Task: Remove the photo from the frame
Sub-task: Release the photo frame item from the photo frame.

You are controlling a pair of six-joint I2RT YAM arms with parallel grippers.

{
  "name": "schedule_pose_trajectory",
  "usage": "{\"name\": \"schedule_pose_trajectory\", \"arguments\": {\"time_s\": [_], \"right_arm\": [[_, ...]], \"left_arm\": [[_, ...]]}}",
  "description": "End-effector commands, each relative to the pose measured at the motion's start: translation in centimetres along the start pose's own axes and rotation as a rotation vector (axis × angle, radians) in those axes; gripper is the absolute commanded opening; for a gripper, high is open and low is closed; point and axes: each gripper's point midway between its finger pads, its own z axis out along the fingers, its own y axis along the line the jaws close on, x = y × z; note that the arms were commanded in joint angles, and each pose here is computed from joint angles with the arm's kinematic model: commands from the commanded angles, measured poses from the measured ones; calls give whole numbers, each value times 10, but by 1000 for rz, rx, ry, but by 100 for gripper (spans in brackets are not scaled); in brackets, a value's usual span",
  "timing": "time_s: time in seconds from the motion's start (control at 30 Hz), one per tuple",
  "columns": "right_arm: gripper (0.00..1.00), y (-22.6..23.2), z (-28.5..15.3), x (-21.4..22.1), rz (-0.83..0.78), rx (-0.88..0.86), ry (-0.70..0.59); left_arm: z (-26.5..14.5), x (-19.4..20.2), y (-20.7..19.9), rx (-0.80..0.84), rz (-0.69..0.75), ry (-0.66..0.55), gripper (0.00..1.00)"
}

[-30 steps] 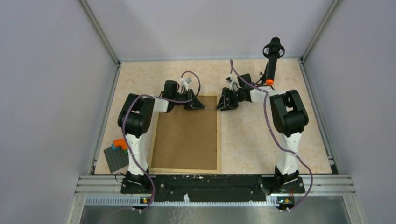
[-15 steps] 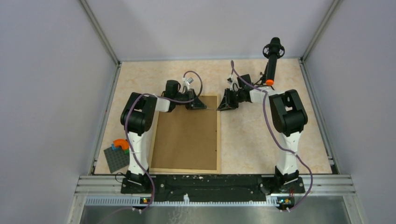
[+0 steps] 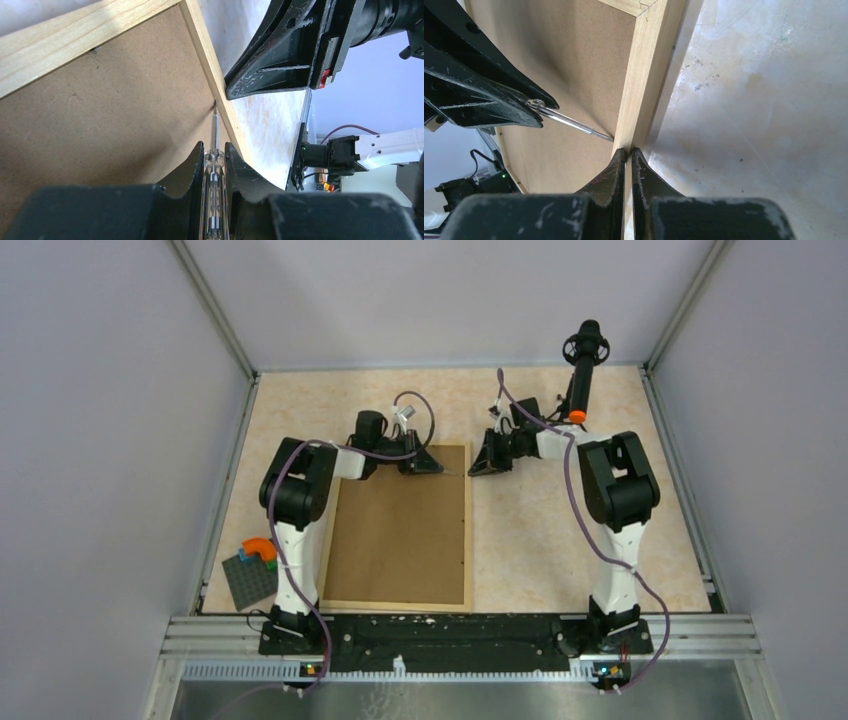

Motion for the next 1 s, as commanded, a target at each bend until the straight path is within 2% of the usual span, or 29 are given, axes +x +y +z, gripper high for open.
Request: {"name": "schedule_pose_trajectory", "arguments": {"time_s": [0.0,0.13,0.77,0.97], "right_arm": [[0,-14,26,14,-9,63,35],[0,-15,29,18,5,70,45],[0,-11,38,21,9,65,59],[0,-16,31,11,-19,95,51]], "left_arm": [[37,37,-15,-23,49,84,0],[47,43,-29,-16,92,103,0],[95,60,-109,48,512,193,0],[88,50,-97,-4,457,175,0]]}}
